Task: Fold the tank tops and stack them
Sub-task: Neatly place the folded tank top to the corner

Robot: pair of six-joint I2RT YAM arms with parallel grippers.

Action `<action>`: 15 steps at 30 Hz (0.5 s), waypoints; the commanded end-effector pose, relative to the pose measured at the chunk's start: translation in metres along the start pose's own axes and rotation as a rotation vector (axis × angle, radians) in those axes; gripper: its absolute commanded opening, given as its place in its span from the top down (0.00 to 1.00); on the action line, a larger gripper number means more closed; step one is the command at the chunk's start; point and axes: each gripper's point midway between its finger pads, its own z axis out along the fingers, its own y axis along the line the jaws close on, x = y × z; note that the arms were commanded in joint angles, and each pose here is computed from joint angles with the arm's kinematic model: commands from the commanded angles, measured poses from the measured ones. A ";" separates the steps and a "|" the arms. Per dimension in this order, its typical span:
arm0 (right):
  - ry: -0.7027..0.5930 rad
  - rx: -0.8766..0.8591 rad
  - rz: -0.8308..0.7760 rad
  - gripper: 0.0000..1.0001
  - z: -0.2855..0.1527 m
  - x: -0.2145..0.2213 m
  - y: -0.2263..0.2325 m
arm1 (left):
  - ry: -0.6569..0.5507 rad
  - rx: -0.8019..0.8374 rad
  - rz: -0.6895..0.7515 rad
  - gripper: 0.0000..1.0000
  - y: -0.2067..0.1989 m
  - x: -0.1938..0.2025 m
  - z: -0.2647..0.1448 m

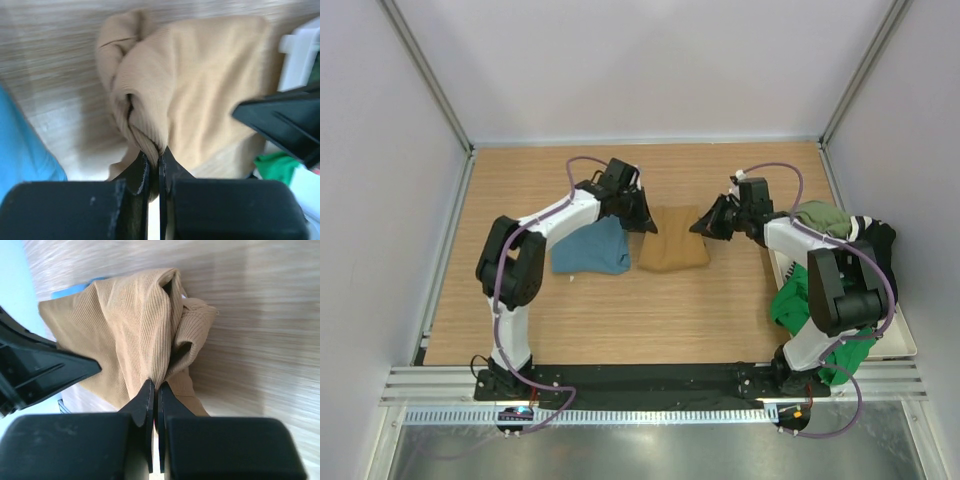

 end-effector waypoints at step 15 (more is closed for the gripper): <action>-0.024 -0.158 -0.148 0.99 0.008 0.000 0.164 | -0.187 0.019 -0.078 1.00 0.042 -0.030 -0.154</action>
